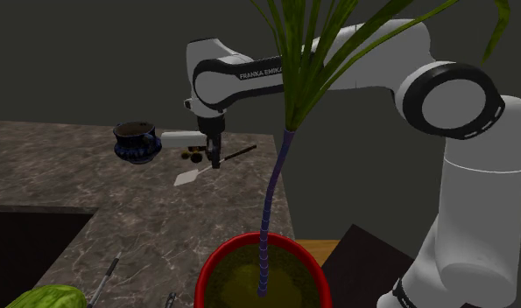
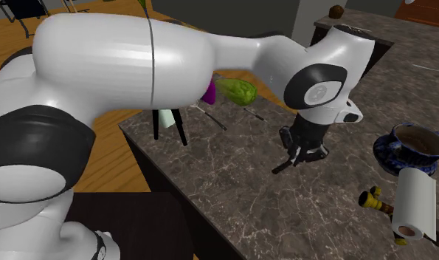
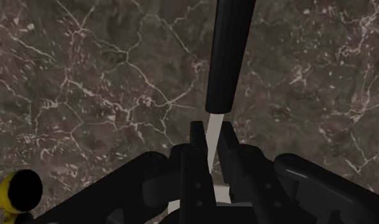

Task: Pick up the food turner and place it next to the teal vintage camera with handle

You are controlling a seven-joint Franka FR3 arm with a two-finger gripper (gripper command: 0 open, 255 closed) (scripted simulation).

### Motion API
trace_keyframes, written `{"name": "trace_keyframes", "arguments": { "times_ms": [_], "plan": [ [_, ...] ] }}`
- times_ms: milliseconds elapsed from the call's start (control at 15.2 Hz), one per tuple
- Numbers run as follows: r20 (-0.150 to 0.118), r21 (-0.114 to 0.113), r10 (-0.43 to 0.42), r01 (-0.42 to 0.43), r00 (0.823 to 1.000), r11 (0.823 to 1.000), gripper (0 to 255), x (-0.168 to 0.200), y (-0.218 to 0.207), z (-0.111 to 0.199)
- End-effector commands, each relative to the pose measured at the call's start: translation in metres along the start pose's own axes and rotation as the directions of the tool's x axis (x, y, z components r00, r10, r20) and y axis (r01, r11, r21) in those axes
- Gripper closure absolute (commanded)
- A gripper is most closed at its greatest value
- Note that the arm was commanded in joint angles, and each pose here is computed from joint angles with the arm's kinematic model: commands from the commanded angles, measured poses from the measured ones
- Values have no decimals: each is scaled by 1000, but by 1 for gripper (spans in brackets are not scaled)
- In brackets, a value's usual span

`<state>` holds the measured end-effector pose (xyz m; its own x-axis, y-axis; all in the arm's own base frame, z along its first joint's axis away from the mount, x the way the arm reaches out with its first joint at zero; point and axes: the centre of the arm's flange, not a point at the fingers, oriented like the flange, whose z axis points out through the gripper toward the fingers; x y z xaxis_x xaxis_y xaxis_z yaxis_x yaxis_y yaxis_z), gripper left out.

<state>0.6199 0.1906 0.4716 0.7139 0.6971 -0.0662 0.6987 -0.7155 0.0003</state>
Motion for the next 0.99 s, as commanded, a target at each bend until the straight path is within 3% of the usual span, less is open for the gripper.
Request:
{"name": "trace_keyframes", "arguments": {
  "times_ms": [0, 528, 924],
  "plan": [
    [0, 0, -1, 1, 1000, 1000, 255, -1, 28, -1],
    [0, 0, -1, 1, 1000, 1000, 255, 10, 128, -2],
    [0, 0, -1, 1, 1000, 1000, 255, 12, 128, 30]
  ]
}}
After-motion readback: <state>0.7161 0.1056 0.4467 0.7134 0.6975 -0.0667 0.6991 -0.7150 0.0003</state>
